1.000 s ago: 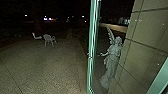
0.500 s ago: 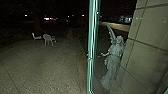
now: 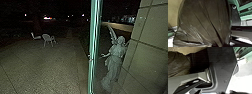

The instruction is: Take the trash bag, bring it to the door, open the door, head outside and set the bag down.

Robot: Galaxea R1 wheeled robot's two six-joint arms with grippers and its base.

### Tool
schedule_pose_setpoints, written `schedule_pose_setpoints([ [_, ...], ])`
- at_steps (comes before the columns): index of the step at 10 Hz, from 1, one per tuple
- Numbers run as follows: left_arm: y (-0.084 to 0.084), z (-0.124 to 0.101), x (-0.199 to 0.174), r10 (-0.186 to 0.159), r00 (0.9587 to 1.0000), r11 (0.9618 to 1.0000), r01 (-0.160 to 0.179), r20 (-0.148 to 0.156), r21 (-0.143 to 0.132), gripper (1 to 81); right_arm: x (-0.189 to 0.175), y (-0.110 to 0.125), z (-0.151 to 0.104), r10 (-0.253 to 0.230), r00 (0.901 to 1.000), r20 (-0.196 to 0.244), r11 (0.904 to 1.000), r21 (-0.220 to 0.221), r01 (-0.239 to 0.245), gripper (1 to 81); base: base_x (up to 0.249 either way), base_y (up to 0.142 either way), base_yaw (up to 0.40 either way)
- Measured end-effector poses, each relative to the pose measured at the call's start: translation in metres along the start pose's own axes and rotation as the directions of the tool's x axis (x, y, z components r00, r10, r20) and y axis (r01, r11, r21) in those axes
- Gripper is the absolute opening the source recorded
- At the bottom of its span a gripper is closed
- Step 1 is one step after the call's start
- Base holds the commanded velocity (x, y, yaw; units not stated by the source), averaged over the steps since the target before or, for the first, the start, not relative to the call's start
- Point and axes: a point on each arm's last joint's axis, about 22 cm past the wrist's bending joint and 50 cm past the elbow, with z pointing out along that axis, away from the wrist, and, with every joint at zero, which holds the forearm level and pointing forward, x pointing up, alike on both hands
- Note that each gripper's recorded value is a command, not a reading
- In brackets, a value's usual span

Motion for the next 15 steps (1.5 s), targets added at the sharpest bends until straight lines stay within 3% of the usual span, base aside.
schedule_pose_setpoints([
  [9,-0.0001,0.0001,0.0021,0.001,1.0,1.0,-0.001,-0.002,0.0,1.0,-0.0002,-0.0008,0.0001,0.0,1.0,0.0,1.0,0.001,0.0,81.1,0.092,0.0,0.0],
  [15,-0.0002,0.0003,0.0039,0.001,1.0,1.0,-0.001,-0.003,0.0,1.0,0.0008,-0.0009,0.0001,0.0,1.0,0.0,1.0,0.001,0.0,81.1,0.08,0.069,0.0],
])
